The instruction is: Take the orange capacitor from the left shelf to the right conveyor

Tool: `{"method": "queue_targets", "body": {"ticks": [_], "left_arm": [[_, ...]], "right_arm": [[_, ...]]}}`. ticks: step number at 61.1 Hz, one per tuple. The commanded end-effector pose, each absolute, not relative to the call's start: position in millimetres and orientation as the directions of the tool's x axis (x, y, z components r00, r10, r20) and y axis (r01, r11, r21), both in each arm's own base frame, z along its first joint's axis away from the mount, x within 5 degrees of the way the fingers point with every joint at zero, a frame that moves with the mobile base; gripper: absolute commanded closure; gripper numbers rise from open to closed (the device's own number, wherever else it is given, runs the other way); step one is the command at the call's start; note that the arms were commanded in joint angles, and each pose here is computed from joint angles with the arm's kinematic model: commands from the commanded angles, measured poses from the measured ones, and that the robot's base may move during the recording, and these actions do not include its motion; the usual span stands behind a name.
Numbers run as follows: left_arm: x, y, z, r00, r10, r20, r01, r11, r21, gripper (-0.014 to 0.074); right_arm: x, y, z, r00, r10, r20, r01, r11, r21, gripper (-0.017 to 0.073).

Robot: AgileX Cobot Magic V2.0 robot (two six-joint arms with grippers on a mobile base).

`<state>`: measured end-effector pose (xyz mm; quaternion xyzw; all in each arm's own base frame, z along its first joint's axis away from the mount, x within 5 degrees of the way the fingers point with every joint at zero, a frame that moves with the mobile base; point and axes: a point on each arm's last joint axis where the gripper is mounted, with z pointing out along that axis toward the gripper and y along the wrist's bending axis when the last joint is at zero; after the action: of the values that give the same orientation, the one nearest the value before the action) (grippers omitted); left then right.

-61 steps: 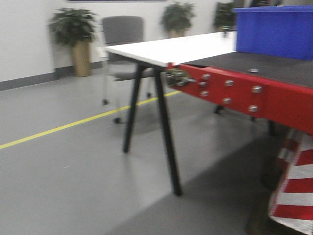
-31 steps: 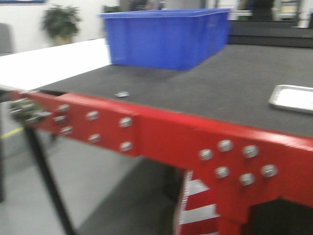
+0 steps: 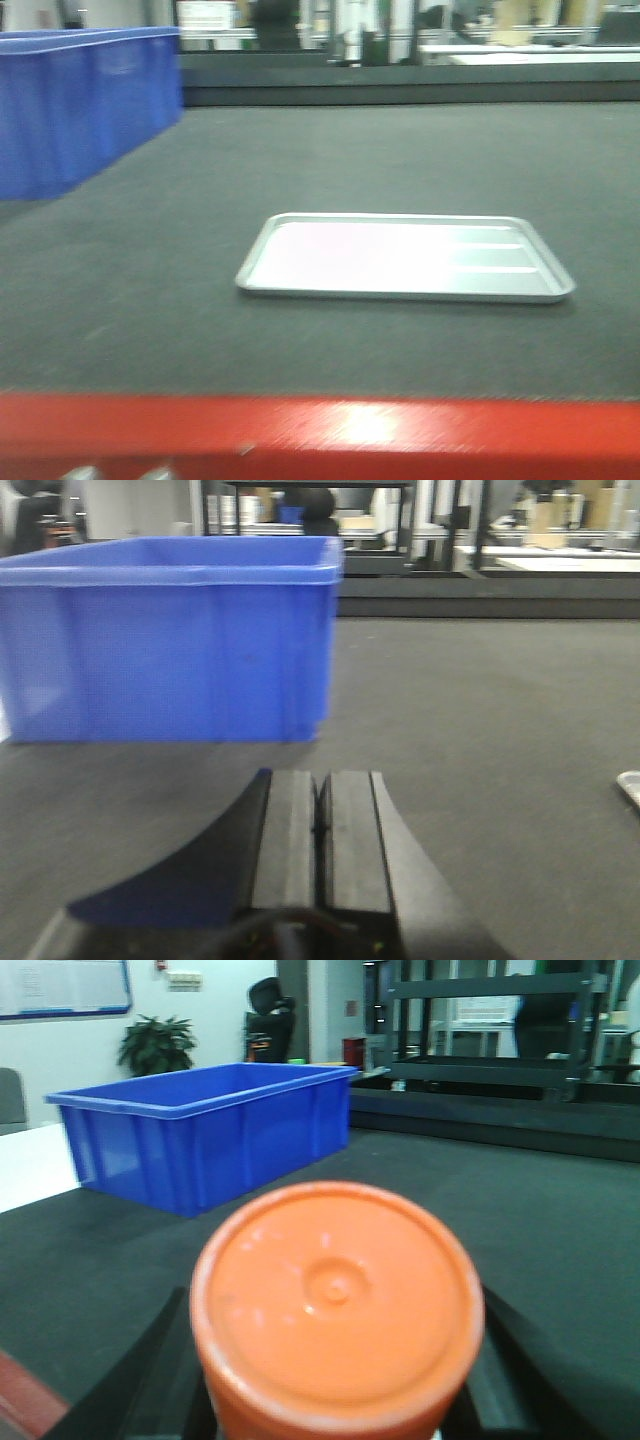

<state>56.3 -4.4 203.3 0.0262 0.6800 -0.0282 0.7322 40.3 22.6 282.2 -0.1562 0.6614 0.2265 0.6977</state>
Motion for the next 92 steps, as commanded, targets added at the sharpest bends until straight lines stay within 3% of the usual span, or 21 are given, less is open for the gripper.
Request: {"method": "queue_targets", "body": {"ticks": [1, 35, 60, 74, 92], "left_arm": [[56, -4, 213, 0.155, -0.017, -0.988, 0.075, 0.997, -0.005, 0.0699], [56, -4, 213, 0.155, -0.017, -0.988, 0.075, 0.997, -0.005, 0.0699], [56, -4, 213, 0.155, -0.017, -0.988, 0.075, 0.997, -0.005, 0.0699], [56, -4, 213, 0.155, -0.017, -0.988, 0.075, 0.997, -0.005, 0.0699], [56, -4, 213, 0.155, -0.017, -0.988, 0.075, 0.997, -0.005, 0.0699]], "right_arm": [[38, 22, 300, 0.126, 0.148, -0.981, -0.535, 0.843, 0.059, 0.0501], [38, 22, 300, 0.128, 0.150, -0.980, -0.536, 0.842, 0.058, 0.0501], [33, 23, 319, 0.295, 0.257, -0.920, -0.576, 0.816, 0.043, 0.0501], [69, 47, 329, 0.151, 0.175, -0.973, -0.574, 0.817, 0.057, 0.0501], [168, 114, 316, -0.116, 0.000, -0.993, -0.571, 0.818, 0.067, 0.0501]]}}
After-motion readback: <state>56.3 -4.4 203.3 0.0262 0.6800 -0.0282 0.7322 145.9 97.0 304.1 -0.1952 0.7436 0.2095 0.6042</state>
